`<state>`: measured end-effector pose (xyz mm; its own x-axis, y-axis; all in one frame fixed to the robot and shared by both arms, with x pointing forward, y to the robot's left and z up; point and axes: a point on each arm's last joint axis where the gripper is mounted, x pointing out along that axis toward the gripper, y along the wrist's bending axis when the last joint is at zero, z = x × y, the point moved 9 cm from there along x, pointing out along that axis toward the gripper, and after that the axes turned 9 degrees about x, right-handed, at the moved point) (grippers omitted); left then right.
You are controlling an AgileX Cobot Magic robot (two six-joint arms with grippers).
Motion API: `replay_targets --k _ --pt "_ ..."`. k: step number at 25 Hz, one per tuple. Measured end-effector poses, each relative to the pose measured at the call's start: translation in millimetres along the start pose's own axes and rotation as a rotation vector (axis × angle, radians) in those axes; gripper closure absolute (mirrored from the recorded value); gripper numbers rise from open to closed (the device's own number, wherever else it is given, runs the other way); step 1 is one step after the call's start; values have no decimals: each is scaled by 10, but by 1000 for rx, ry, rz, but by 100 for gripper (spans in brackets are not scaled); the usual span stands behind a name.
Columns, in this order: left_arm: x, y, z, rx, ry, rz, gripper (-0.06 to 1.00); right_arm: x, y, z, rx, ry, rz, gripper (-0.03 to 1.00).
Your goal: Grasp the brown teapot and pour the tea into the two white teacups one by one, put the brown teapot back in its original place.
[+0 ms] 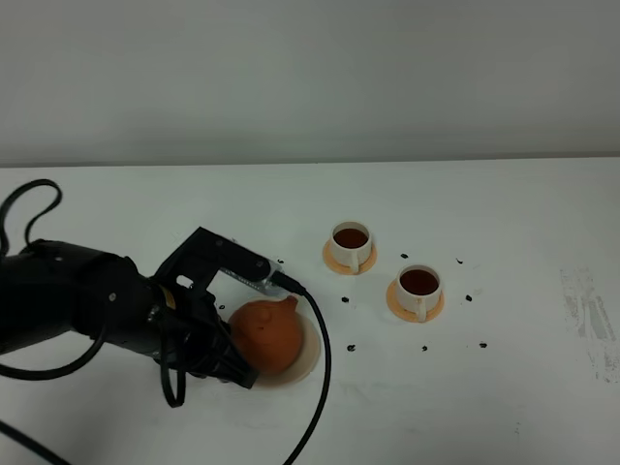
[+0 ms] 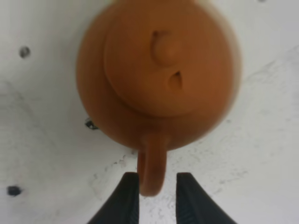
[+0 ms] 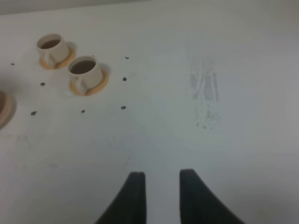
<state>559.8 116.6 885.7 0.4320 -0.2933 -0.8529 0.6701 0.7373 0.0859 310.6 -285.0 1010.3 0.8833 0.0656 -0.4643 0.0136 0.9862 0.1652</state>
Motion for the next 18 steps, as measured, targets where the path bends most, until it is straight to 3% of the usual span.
replay_targets --k 10,18 --pt "-1140 57 475 19 -316 79 71 0 0 0 0 0 0 76" --pt "-1482 59 541 29 -405 105 71 0 0 0 0 0 0 76"
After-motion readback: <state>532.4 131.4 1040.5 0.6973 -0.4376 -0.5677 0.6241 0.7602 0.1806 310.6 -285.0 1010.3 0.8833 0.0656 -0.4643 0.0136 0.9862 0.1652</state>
